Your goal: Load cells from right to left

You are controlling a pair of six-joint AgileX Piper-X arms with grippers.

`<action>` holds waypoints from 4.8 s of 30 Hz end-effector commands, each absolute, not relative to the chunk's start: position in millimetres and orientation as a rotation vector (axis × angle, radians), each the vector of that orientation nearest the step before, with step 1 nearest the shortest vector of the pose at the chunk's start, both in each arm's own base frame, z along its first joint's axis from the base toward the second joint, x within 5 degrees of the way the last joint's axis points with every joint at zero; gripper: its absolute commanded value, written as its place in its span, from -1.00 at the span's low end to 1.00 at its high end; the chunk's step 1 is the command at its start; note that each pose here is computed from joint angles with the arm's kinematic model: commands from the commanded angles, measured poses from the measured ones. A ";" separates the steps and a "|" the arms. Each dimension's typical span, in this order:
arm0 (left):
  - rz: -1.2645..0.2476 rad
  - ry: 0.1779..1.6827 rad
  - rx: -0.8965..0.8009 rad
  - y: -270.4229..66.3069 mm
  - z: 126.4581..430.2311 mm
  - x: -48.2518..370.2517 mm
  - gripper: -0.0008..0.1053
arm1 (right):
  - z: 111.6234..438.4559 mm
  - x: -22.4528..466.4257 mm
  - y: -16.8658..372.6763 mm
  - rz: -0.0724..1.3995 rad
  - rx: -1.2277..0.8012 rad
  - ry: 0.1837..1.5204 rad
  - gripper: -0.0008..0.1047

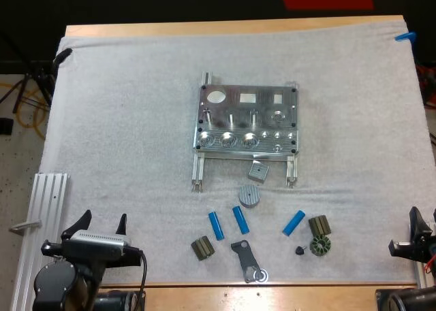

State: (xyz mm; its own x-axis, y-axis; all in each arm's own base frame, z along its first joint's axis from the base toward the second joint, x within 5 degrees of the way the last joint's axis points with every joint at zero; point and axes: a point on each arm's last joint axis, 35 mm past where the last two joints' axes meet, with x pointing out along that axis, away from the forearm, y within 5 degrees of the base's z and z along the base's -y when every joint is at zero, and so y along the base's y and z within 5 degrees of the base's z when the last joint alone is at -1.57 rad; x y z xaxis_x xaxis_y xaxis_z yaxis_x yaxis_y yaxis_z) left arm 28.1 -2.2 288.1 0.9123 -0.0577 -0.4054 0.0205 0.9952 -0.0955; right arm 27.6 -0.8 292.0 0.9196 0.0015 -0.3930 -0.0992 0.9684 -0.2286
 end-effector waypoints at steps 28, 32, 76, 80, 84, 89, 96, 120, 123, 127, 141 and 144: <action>-0.177 0.348 -0.052 -7.2 360.7 15.0 0.15 | 357.6 59.3 17.7 0.425 -0.208 0.448 -0.20; -0.234 0.376 -0.067 -8.9 368.9 22.1 0.15 | 361.5 65.6 20.8 0.482 -0.192 0.470 -0.20; -0.306 1.169 -0.279 -46.7 305.8 148.6 0.15 | 354.6 69.9 23.5 0.547 -0.169 0.604 -0.20; -0.315 1.230 -0.286 -50.0 296.6 158.4 0.15 | 354.6 69.9 23.5 0.547 -0.169 0.604 -0.20; -0.307 1.262 -0.286 -51.3 291.1 163.9 0.15 | 354.6 69.9 23.5 0.547 -0.169 0.604 -0.20; -0.266 1.295 -0.301 -52.0 285.5 169.1 0.15 | 354.6 69.9 23.5 0.548 -0.173 0.603 -0.20; -0.221 1.318 -0.332 -53.5 279.5 176.7 0.15 | 354.6 69.9 23.5 0.549 -0.175 0.603 -0.20; -0.304 1.390 -0.242 -130.5 236.4 187.9 0.15 | 351.1 59.6 31.6 0.861 -0.164 0.600 -0.20; -0.321 1.386 -0.241 -138.8 233.2 188.6 0.15 | 348.1 56.2 32.3 0.897 -0.193 0.622 -0.20; -0.330 1.390 -0.238 -147.0 226.0 192.1 0.15 | 345.8 53.2 33.2 0.924 -0.214 0.646 -0.20; -0.225 1.456 -0.171 -155.3 188.5 207.5 0.15 | 345.7 52.8 33.5 0.931 -0.215 0.648 -0.20; -0.202 1.505 -0.153 -155.8 178.1 208.0 0.15 | 345.7 52.8 33.5 0.931 -0.215 0.648 -0.20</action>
State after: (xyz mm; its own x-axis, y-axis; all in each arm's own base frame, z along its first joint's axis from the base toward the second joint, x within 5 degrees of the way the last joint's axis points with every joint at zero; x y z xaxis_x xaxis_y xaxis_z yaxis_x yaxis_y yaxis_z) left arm 209.1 -155.7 177.7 0.0506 -0.2400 -0.9695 0.0473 0.9702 -0.2377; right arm 54.5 33.7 342.3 0.4249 0.6701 -0.6086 -0.7912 0.6016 0.1099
